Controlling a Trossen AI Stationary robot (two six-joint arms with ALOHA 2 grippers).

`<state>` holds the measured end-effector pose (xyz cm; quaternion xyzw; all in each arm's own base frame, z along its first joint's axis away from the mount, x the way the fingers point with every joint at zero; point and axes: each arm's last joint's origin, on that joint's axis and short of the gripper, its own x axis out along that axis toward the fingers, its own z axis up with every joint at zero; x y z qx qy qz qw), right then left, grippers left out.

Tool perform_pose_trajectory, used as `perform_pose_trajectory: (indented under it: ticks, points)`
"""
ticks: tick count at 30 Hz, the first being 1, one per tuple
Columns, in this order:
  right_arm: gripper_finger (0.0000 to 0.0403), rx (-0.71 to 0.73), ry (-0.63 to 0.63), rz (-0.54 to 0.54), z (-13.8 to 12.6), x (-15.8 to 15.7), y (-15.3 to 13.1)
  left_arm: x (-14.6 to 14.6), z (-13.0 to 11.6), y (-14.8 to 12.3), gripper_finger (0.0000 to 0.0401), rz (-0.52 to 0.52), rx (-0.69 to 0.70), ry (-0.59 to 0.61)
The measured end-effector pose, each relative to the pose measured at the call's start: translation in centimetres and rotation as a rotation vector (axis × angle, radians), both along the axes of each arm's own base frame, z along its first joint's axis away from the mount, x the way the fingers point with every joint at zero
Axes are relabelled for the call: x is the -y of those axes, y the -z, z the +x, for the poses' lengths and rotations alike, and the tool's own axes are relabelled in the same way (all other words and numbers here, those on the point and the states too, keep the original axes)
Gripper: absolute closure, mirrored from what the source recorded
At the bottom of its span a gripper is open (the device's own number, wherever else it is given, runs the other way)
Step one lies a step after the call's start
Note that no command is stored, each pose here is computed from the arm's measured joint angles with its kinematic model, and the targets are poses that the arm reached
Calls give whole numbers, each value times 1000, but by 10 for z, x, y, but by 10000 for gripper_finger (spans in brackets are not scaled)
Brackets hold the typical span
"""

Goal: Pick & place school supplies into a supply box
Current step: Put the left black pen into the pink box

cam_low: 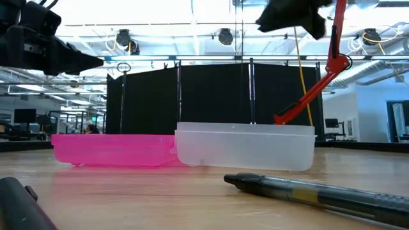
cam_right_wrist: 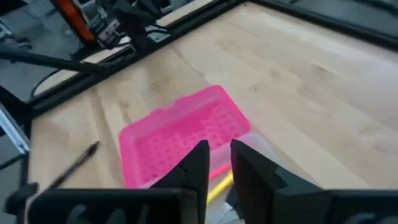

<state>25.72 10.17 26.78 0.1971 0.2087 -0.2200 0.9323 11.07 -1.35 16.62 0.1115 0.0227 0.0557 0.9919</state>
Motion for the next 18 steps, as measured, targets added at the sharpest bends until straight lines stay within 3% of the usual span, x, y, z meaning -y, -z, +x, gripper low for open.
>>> perform_pose_trajectory:
  ticks: [5,9,14,18]
  points:
    - [395,15,-45,-87,-22,3,35,0,0,-5,352,87,38,-5]
    - [395,62,-119,-150,-40,14,65,0,0,-5,352,75,44,-4]
    - [401,218,-329,-258,-65,29,86,0,0,-4,352,15,35,-3]
    - [402,353,-302,-290,-88,49,95,-1,0,-4,352,-40,47,-27]
